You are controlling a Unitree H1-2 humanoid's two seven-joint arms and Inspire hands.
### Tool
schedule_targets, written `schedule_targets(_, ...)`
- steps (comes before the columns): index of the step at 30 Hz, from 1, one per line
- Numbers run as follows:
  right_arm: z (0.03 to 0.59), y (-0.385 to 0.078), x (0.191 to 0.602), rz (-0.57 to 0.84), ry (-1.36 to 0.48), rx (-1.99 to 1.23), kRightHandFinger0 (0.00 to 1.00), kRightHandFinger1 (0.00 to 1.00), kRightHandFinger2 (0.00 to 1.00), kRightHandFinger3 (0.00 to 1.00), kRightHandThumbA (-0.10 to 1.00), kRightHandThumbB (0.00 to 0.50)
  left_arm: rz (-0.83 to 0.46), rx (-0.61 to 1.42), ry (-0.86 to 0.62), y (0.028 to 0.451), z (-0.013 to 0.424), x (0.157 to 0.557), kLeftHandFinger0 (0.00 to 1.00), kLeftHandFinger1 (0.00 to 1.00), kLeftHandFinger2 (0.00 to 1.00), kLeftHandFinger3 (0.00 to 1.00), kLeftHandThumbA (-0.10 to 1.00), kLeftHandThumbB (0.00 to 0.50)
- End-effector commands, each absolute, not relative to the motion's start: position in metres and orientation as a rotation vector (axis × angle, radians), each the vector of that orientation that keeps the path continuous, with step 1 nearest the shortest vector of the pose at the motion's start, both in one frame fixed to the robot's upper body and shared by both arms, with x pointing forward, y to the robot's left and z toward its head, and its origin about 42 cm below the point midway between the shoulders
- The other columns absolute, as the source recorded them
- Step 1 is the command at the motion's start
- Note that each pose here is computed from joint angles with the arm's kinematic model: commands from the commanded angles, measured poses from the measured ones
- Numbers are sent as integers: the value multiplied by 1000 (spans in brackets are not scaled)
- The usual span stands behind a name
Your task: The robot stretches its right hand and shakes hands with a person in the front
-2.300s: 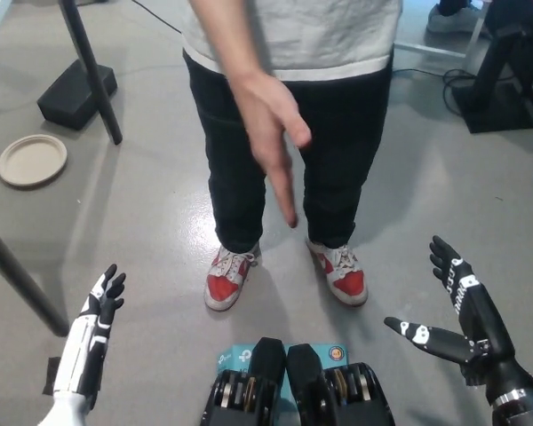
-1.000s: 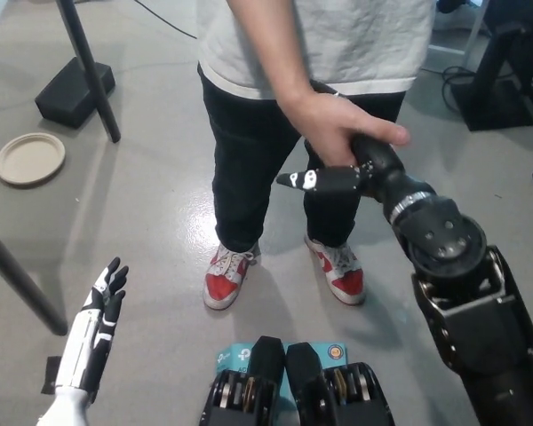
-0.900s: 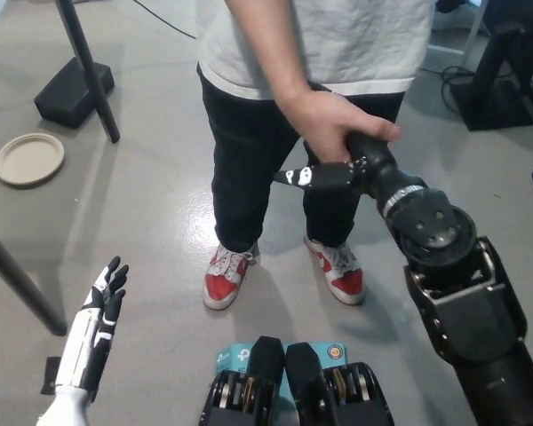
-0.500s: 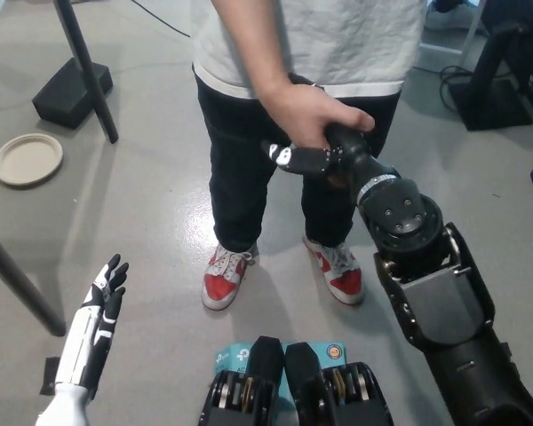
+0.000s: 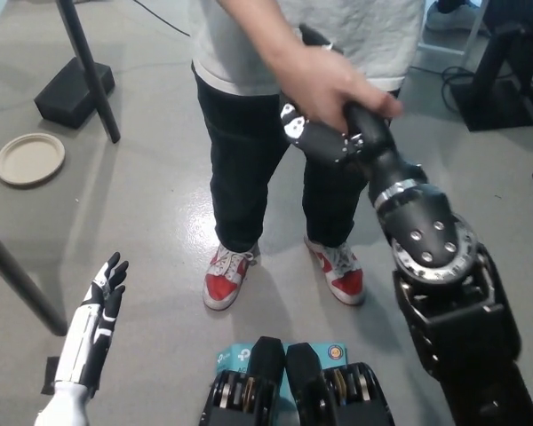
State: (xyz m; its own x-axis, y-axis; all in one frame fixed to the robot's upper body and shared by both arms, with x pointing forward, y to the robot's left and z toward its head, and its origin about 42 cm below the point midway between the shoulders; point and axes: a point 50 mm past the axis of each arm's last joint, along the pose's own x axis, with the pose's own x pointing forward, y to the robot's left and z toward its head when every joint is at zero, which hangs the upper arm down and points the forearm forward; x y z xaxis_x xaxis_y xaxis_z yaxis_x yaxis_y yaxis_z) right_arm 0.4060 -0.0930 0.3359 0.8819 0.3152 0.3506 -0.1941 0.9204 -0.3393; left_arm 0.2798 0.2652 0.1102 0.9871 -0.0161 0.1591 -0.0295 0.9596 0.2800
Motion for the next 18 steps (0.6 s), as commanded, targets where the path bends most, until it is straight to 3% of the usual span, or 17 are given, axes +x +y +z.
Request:
schedule_targets(1,377,-103,359,323,-595,-310,1000,1000,1000,1000,319,175,8,303,-226,269,127,286,1000,1000,1000,1000,1000,95)
schedule_targets(7,430,-116,256,391,-1000,-205,1000,1000,1000,1000,390,203,13,300,-225,272,131,288,1000,1000,1000,1000,1000,73)
schedule_targets(9,431,-117,248,387,-1028,-198,1000,1000,1000,1000,370,193,4,293,-228,272,130,287,1000,1000,1000,1000,1000,53)
schedule_targets(13,417,-112,287,365,-876,-287,1000,1000,1000,1000,320,179,-2,291,-224,272,128,287,1000,1000,1000,1000,1000,41)
schedule_targets(17,380,-98,363,337,-590,-371,1000,1000,1000,1000,200,178,0,289,-221,270,128,287,1000,1000,1000,1000,1000,48)
schedule_targets(18,371,-95,379,336,-531,-391,1000,1000,1000,1000,217,182,1,288,-219,269,128,287,1000,1000,1000,1000,1000,52)
